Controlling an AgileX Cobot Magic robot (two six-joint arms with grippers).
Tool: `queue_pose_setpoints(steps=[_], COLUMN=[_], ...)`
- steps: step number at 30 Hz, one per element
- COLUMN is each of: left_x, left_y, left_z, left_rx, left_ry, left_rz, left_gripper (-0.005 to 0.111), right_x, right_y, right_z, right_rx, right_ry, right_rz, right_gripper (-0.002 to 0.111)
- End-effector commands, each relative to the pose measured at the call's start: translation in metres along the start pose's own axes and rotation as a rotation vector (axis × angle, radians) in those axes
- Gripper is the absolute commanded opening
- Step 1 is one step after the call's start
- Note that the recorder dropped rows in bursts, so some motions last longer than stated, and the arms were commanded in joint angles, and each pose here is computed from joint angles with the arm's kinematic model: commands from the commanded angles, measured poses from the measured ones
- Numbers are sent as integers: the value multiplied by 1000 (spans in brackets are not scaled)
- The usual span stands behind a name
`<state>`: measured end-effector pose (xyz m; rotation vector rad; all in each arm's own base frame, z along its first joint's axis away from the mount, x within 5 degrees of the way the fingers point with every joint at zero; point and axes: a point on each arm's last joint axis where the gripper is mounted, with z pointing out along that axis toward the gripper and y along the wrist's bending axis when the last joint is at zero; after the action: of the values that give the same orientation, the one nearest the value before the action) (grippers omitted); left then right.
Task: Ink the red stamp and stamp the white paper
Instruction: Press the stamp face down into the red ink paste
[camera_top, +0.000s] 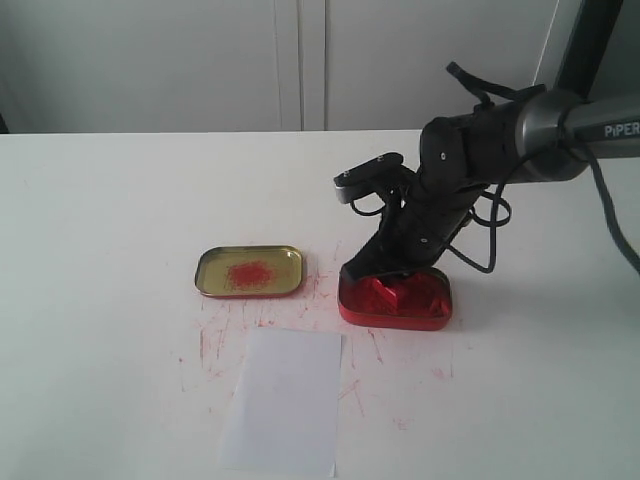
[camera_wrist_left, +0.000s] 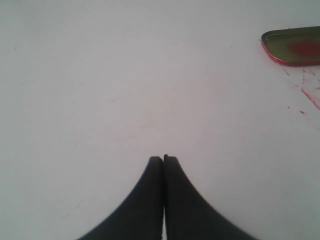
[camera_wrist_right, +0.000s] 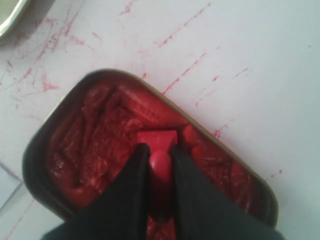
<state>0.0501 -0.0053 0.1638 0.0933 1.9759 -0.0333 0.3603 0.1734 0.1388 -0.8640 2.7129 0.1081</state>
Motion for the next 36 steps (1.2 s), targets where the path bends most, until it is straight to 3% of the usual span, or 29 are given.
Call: queue_pose_setpoints(steps=[1,22,36], left_x=[1,1,1], left_y=[0,0,0], left_z=[0,0,0], left_rx=[-2,-2,-2], left_ry=[-3,-3,-3], left_rz=[-3,-3,-3], left_gripper=[0,0,0], right_x=[23,-8,-11], right_y=[1,-2,2], right_z=[31,-46,-51], right_rx=[-26,12,-39], right_ry=[161,-87,-115], right_rz=[-7,54,137], right_gripper=[0,0,0])
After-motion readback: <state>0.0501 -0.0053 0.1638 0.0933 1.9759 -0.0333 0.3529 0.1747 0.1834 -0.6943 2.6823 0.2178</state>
